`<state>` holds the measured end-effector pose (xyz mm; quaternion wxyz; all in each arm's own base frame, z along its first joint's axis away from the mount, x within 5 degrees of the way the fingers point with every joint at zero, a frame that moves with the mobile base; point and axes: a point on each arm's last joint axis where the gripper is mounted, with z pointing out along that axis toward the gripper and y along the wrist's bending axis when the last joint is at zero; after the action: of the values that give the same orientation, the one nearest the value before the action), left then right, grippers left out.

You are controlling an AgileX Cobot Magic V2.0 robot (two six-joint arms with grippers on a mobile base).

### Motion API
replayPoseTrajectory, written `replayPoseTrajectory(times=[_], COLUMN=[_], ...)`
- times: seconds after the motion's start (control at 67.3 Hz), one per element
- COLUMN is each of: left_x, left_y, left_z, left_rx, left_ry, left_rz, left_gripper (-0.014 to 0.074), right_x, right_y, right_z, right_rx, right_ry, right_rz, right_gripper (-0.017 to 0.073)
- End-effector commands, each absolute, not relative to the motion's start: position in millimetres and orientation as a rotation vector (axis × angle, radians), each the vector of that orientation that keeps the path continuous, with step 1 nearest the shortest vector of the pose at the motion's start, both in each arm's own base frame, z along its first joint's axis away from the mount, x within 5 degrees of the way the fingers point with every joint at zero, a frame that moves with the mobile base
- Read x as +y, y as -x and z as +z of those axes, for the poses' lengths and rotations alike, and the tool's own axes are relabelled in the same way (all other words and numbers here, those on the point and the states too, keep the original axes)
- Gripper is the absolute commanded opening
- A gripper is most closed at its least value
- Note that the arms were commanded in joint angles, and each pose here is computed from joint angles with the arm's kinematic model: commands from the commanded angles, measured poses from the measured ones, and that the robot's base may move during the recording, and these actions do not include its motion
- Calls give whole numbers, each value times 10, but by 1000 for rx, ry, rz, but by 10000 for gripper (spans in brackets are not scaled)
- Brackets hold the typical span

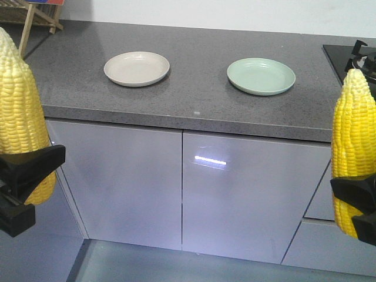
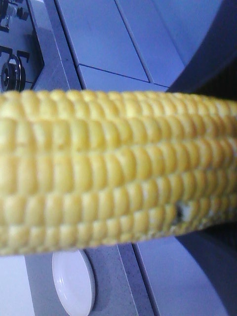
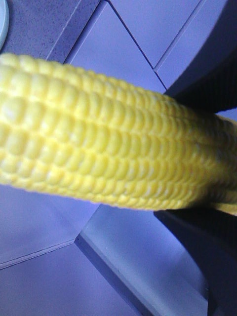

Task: Distribute corn equally
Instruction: 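Drive the base toward the counter with the two empty plates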

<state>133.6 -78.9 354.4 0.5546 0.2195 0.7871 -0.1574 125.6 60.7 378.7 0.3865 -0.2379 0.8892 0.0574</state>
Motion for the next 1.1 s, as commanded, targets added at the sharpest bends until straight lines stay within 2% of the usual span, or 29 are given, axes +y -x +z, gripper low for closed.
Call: replayPoseTrajectory(times=[0.0,1.085], left_x=[-793,-793], left_y=[-1336,-1336], left_z=[3701,3701], left_rx=[1761,1761], left_ry=[-481,-481], left_rz=[-400,-400], left_gripper=[263,263], right_x=[602,602], right_y=[-1272,-1272], right_z=[3914,3914], right_rx=[2169,2169], right_ry=[592,592], right_rz=[145,145], right_gripper=[183,183])
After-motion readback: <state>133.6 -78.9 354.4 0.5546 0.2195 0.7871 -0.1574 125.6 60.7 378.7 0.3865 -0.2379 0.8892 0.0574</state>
